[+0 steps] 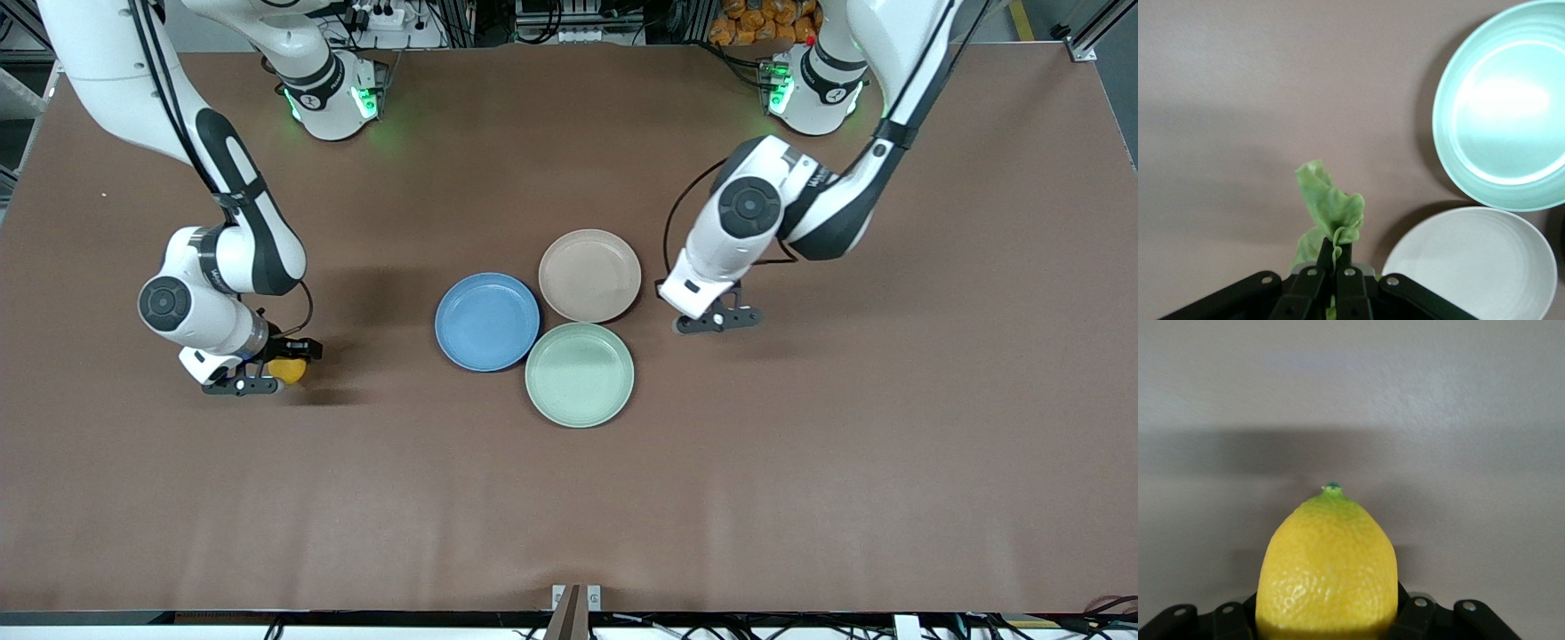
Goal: Place lemon and lettuce in plates
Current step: 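Carry the lettuce over the cream plate while the right gripper carries the lemon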
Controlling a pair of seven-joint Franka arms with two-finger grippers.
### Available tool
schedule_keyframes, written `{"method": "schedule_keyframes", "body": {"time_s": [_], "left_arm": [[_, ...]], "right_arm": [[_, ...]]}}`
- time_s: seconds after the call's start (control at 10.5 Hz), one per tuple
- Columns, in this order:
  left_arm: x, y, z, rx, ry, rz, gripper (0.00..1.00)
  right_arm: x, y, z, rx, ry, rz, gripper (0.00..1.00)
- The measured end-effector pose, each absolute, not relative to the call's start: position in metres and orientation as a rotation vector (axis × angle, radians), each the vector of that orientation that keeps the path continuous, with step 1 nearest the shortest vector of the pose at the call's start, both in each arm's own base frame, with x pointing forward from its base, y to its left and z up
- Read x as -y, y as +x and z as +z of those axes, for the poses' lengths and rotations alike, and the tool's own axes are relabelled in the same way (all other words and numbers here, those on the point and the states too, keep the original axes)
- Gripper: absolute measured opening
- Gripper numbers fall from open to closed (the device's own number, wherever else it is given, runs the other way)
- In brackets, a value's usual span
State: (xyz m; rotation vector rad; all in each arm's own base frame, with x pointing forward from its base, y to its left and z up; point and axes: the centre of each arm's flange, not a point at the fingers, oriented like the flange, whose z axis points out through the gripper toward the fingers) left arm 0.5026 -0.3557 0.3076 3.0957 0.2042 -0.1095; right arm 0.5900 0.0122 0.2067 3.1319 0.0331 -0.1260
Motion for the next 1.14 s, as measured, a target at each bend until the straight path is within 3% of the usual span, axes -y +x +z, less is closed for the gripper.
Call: {"method": "schedule_keyframes", "body": {"time_s": [0.57,1.05,1.14], "left_arm": [[0.458,0.437,0.277,-0.317,3.071,-0.171,0.04],[0.498,0.418,0.227,-0.329,3.09,-0.229,0.04],[0.498,0.422,0.224,-0.335,3.089,-0.227,0.09]], "right_arm": [[-0.117,0.581,0.236,-0.104,3.161,-0.156,0.58],[-0.22,0.548,0.237,-0.07,3.16,-0.194,0.58],[-0.238,0.541,0.237,-0.054,3.156,-0.195,0.58]]}}
